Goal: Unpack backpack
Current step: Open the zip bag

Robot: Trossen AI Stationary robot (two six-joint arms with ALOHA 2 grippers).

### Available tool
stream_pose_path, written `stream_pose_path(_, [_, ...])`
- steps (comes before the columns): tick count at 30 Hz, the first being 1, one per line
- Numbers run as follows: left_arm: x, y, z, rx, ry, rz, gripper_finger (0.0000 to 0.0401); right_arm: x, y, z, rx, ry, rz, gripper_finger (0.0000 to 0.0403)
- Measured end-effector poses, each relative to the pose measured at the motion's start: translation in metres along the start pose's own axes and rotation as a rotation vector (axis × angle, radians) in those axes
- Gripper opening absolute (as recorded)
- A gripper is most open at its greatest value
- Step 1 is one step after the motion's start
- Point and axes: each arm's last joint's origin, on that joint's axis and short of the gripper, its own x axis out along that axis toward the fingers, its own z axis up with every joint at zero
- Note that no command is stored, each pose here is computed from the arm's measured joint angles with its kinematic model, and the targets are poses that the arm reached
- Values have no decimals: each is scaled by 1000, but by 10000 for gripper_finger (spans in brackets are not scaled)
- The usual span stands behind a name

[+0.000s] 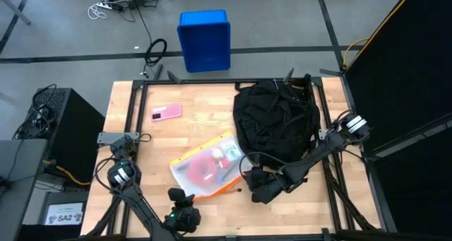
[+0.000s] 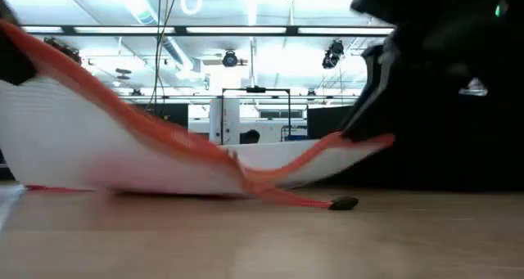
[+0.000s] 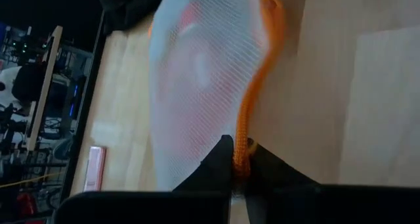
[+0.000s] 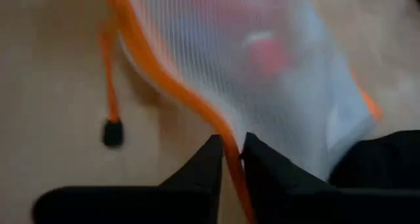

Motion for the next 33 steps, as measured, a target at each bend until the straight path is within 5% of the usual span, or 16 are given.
stream_pose_path(12, [14, 6, 12, -25, -25, 42, 0, -7, 25, 11, 114, -79, 322, 169])
stream_pose_path(21, [17, 12, 27, -42, -71, 62, 0, 25, 39, -17, 75, 27, 291, 165])
stream_pose_path(33, [18, 13, 28, -41, -74, 65, 0, 44, 26, -13, 129, 43, 309, 156])
